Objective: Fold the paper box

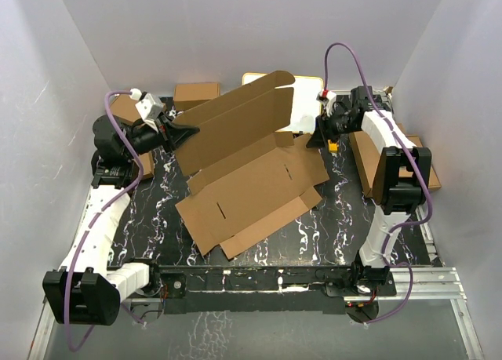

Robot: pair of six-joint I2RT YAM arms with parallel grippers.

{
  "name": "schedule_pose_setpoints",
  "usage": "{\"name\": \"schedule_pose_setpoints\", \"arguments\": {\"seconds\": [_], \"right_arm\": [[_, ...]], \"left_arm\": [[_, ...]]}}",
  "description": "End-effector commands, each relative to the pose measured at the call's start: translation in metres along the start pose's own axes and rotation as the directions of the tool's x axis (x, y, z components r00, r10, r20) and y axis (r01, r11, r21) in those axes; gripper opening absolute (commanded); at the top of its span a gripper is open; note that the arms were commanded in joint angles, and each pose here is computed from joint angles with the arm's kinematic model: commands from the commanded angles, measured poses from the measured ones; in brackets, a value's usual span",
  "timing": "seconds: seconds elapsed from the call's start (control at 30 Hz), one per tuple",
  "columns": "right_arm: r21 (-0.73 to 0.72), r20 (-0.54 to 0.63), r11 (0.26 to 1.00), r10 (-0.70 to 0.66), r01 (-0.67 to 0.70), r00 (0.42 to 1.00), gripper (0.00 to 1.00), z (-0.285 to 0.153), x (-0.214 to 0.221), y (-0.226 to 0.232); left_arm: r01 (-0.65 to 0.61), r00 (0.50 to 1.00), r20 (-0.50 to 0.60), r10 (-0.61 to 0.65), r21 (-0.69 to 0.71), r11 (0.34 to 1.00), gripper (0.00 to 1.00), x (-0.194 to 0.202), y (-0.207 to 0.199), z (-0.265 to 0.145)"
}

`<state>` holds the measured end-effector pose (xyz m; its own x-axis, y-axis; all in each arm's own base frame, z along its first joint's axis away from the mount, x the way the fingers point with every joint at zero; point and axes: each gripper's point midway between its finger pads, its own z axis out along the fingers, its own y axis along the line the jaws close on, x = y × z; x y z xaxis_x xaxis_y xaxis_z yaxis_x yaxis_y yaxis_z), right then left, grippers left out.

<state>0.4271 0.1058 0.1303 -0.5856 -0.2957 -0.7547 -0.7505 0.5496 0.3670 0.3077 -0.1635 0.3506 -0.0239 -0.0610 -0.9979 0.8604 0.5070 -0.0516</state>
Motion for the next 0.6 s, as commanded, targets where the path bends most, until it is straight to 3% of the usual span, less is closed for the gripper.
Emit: {"name": "schedule_pose_setpoints", "arguments": {"seconds": [0.0,0.1,0.37,0.47,0.57], "right_arm": [[-0.086,0.057,0.991,-0.101,0.106,0.993,0.48,-0.005,-0.025,0.010],[-0.122,0.054,0.986,-0.108,0.114,0.993,0.38,-0.005,-0.026,0.015],[-0.153,0.031,0.983,-0.095,0.099,0.995,0.37,-0.001,-0.015,0.017],[-0.160,0.029,0.980,-0.113,0.116,0.993,0.10,-0.002,-0.016,0.018],[-0.151,0.058,0.973,-0.165,0.172,0.985,0.08,-0.007,-0.028,0.021]], "left_arm": [[-0.086,0.996,0.034,0.085,0.038,0.996,0.00,-0.026,-0.005,0.001],[-0.091,0.995,0.039,0.089,0.044,0.995,0.00,-0.029,-0.005,0.002],[-0.096,0.994,0.053,0.093,0.059,0.994,0.00,-0.036,-0.006,0.004],[-0.100,0.993,0.063,0.096,0.061,0.993,0.00,-0.041,-0.007,0.004],[-0.101,0.992,0.082,0.095,0.067,0.993,0.00,-0.051,-0.008,0.005]]}}
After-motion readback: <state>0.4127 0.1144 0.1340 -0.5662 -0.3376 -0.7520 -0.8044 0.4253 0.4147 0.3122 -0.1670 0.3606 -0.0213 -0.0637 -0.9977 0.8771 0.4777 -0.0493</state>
